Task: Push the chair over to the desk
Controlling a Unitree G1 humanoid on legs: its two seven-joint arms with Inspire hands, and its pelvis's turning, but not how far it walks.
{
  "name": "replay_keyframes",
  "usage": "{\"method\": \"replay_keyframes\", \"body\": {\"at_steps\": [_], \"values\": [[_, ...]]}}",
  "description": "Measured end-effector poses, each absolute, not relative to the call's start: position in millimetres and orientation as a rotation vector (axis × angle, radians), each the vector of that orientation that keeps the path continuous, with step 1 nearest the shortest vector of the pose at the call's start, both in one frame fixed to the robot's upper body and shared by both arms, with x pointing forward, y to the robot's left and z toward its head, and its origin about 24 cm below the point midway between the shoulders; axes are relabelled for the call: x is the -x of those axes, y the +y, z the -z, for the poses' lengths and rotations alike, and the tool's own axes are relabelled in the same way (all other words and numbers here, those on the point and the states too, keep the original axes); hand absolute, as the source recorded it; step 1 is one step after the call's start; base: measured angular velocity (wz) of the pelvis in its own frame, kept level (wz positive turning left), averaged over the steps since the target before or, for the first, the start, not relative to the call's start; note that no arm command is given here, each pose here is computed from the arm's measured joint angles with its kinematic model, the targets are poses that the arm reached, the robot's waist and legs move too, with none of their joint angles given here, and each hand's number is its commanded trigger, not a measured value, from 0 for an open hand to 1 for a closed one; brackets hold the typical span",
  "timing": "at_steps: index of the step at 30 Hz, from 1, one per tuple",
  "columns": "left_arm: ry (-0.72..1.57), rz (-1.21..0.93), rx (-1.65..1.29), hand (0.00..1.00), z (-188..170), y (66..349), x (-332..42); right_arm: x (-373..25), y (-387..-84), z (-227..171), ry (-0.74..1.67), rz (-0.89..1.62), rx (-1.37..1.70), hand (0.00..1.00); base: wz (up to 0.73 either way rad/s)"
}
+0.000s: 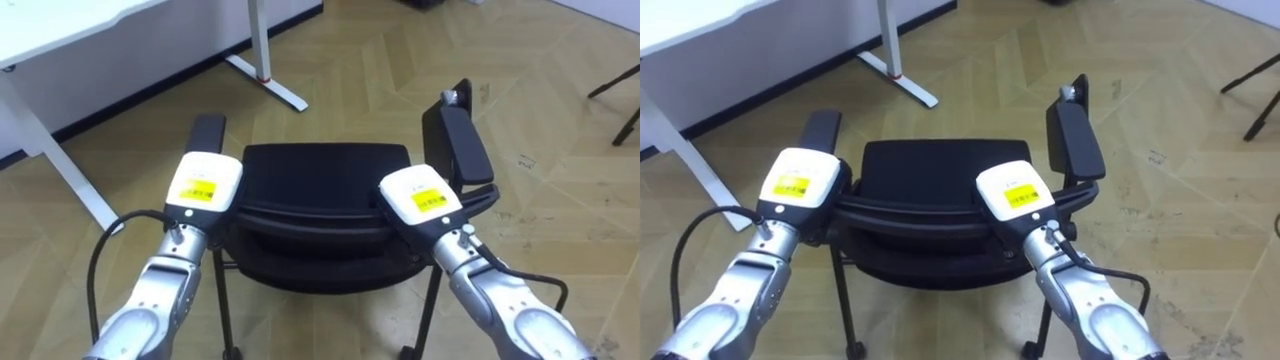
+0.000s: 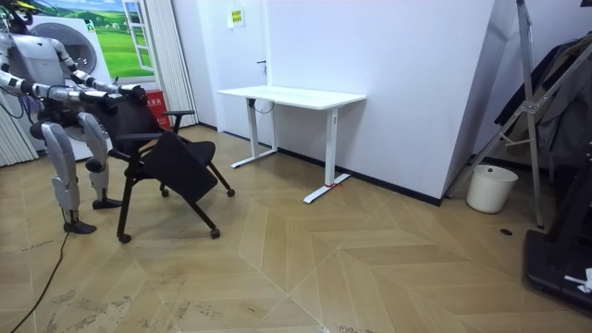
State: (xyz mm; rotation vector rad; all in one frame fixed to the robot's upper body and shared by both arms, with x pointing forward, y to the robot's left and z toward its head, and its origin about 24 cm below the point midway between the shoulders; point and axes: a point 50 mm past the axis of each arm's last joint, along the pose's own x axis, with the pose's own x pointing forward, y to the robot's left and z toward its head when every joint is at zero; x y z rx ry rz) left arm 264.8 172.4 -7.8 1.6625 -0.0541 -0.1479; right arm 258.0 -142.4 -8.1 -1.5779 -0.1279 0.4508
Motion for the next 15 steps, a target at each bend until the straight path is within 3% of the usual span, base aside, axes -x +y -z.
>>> {"method": "replay_keyframes", "body": {"at_steps": [11,15], "values": [[0.002,0.149,-1.616,1.0,23,174,-267,-253,-142,19,-0.136,-0.503,1.557,1.0,0.25],[0.004,0.15,-1.609,1.0,24,177,-264,-249,-144,20,-0.173,-0.514,1.561,1.0,-0.38]]}}
